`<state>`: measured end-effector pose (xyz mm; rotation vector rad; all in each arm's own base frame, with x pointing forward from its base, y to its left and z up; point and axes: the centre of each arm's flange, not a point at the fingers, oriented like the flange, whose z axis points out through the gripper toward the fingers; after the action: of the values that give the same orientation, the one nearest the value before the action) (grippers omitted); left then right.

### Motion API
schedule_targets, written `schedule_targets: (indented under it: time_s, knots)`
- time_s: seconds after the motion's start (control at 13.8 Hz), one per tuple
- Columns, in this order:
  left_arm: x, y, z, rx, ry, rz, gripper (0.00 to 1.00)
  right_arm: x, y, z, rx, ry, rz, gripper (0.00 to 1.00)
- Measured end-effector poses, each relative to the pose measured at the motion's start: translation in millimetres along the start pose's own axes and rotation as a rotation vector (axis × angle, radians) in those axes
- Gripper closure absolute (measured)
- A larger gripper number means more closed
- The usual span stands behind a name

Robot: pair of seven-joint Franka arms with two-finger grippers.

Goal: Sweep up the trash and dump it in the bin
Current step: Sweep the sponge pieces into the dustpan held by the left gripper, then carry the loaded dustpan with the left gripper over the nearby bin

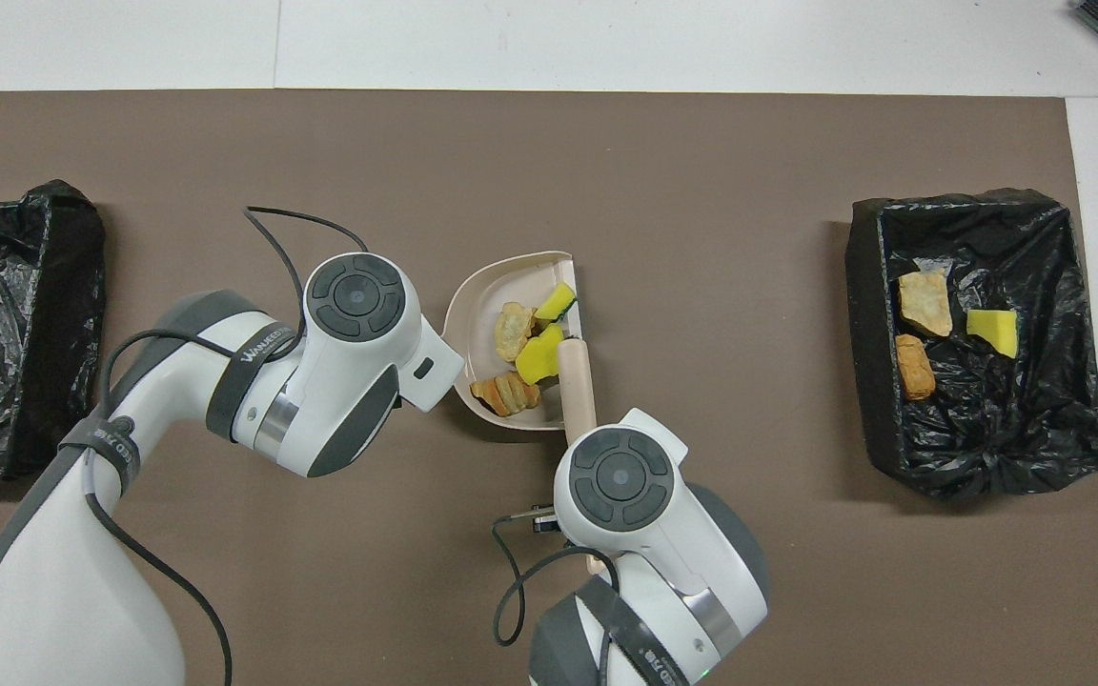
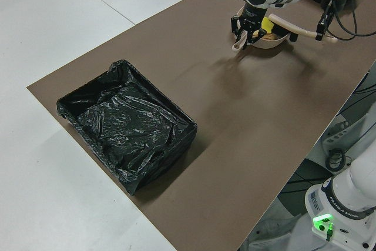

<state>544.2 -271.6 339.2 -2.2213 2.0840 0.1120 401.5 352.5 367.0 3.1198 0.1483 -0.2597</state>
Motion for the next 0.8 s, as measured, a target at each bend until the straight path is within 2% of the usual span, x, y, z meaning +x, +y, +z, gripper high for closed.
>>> schedule_targets:
  time_s: [0.29,0.51,0.8]
  knots:
    - [-9,-5,3,-0.015,0.024,-0.011,0.69,0,-1,-4,0.002,0.000,0.024,0.74]
    - [-21,-12,7,-0.039,0.063,-0.040,0.69,0,6,-26,0.010,0.012,0.051,0.74]
    - [-25,-18,10,-0.030,0.102,-0.059,0.69,-2,24,-54,0.026,0.035,0.078,0.74]
